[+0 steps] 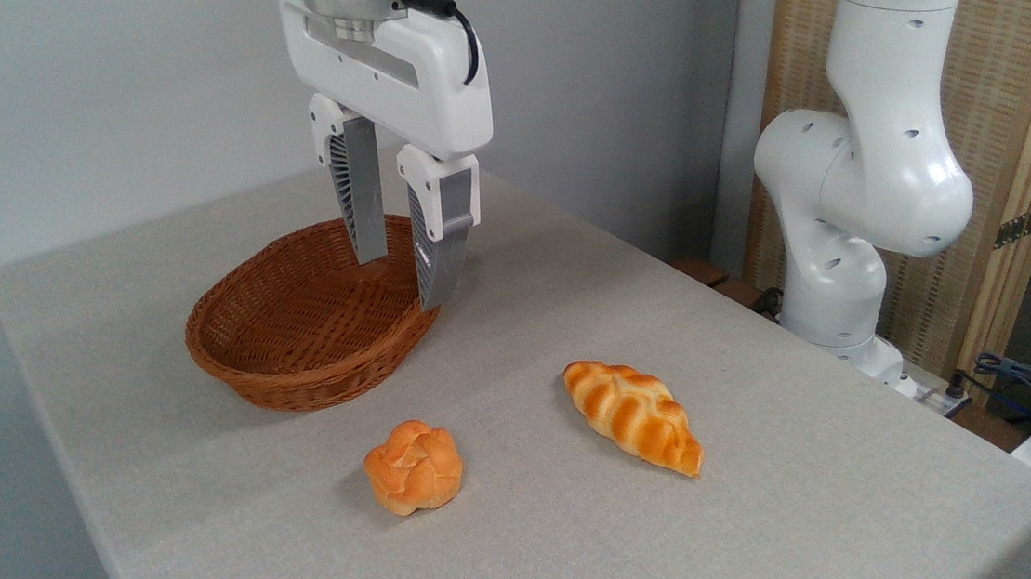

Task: Put bread into the basket
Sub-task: 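Move the open gripper down toward the round orange bun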

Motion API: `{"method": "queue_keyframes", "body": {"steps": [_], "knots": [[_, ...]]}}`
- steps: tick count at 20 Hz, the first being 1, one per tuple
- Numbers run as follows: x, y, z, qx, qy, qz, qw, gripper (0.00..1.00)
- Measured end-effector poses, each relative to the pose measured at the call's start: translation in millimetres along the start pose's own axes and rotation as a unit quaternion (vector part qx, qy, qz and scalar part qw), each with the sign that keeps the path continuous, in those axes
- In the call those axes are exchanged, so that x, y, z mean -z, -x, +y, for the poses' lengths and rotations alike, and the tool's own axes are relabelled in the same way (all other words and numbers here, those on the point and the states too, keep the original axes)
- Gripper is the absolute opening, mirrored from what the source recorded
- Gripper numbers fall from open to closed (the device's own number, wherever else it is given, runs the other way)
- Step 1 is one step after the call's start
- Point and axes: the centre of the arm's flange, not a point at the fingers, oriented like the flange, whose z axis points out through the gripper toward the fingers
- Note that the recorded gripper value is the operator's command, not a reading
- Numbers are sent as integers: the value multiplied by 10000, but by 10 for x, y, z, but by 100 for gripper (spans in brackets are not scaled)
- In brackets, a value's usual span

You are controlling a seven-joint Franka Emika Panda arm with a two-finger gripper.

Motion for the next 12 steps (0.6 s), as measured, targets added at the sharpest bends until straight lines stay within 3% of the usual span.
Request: {"method": "queue_keyframes", "body": {"steps": [12], "knots": [[-96,-24,-82,46,-22,17,10000,100]]}}
